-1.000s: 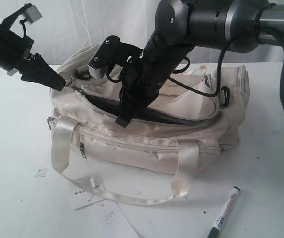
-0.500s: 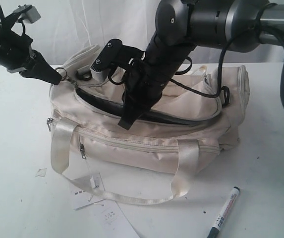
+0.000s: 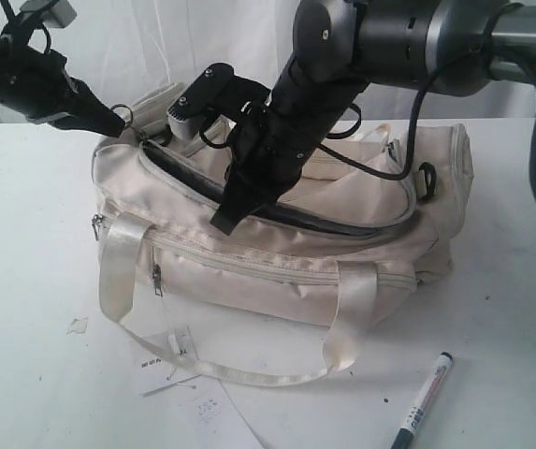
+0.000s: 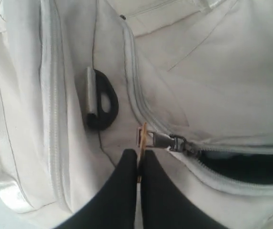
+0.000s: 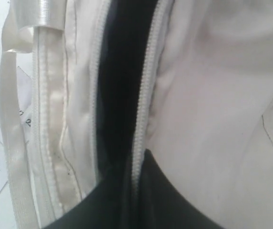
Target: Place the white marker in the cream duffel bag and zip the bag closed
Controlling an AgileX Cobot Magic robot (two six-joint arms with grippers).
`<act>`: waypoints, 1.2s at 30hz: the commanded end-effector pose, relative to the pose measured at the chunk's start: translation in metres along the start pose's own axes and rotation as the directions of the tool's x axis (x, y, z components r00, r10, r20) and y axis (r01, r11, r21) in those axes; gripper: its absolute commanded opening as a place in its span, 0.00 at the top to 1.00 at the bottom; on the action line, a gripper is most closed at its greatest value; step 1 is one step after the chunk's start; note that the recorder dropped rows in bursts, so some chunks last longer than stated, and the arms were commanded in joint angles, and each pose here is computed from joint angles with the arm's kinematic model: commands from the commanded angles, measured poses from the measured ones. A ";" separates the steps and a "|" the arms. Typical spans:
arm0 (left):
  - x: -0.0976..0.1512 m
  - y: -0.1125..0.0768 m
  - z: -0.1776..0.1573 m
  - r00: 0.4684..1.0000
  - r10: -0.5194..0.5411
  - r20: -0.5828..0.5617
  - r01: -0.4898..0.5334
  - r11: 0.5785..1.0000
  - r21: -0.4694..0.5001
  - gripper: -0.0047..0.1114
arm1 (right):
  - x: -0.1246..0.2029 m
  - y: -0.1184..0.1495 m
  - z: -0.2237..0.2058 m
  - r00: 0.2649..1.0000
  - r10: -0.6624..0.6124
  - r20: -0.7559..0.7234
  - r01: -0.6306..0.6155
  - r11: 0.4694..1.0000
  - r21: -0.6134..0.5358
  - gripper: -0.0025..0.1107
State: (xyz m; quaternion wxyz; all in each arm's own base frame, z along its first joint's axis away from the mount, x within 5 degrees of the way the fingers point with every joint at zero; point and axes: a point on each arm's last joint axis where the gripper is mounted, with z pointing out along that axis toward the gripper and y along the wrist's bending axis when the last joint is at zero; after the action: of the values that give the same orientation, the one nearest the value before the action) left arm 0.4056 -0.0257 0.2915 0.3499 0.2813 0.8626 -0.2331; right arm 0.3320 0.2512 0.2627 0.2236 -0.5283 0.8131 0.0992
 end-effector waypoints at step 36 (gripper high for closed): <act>0.048 -0.115 0.024 0.802 0.577 0.156 -0.556 0.626 0.547 0.52 | 0.023 -0.003 -0.010 0.975 0.174 -0.138 -0.196 0.966 -0.170 0.98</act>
State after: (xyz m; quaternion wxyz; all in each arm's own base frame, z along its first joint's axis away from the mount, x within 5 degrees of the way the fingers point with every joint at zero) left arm 0.3216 -0.0962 0.2642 0.2804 0.6000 0.6663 -0.3426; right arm 0.3276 0.2356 0.2595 0.1410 -0.4654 0.8617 0.1450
